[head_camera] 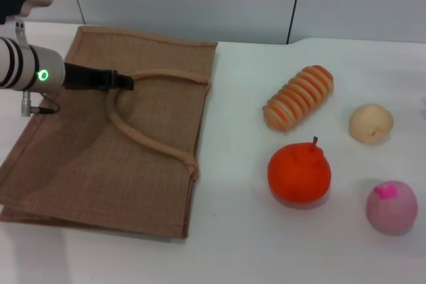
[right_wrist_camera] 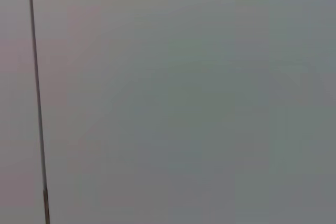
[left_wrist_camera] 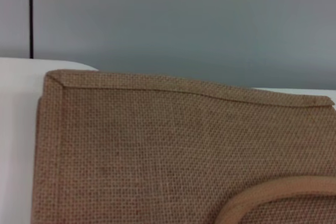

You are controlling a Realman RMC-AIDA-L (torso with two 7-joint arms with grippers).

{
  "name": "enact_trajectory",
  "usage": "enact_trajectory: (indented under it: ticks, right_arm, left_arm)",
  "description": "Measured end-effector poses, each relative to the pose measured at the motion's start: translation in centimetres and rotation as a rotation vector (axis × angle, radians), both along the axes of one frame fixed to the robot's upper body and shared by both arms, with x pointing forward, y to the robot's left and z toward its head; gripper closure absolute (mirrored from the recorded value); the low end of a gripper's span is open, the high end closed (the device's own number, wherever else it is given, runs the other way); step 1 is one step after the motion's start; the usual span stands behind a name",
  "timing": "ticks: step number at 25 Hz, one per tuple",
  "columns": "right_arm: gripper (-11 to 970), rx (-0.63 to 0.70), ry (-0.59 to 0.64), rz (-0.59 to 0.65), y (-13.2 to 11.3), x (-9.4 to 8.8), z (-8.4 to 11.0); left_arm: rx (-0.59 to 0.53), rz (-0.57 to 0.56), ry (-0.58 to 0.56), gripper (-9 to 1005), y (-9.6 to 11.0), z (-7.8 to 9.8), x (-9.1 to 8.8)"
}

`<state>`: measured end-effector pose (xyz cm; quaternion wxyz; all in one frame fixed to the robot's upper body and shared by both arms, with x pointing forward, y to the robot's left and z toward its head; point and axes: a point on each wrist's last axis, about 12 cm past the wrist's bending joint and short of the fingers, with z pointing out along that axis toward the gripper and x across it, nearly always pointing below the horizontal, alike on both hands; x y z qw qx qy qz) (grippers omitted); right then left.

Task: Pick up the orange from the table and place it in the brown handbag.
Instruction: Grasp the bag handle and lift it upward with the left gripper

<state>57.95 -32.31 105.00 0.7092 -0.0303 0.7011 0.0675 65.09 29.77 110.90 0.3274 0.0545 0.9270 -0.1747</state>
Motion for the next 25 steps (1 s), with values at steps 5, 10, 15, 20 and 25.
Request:
enact_trajectory:
  ticks: [5, 10, 15, 20, 25]
  right_arm:
    - [80, 0.001, -0.001, 0.000, 0.01, 0.00, 0.02]
    - [80, 0.003, -0.002, 0.003, 0.13, 0.04, 0.03]
    - [80, 0.006, -0.004, 0.004, 0.16, 0.03, 0.05]
    - [80, 0.008, -0.004, 0.003, 0.15, 0.03, 0.05]
    - [80, 0.009, -0.006, 0.005, 0.17, 0.03, 0.08]
  left_arm:
    - [0.004, -0.018, 0.008, 392, -0.44, -0.38, -0.03]
    - [0.008, -0.028, 0.018, 393, -0.64, -0.60, -0.10]
    - [0.009, -0.028, 0.018, 422, -0.64, -0.62, -0.10]
    - [0.007, -0.026, 0.021, 469, -0.65, -0.66, -0.13]
    - [0.004, -0.028, 0.032, 517, -0.64, -0.84, -0.24]
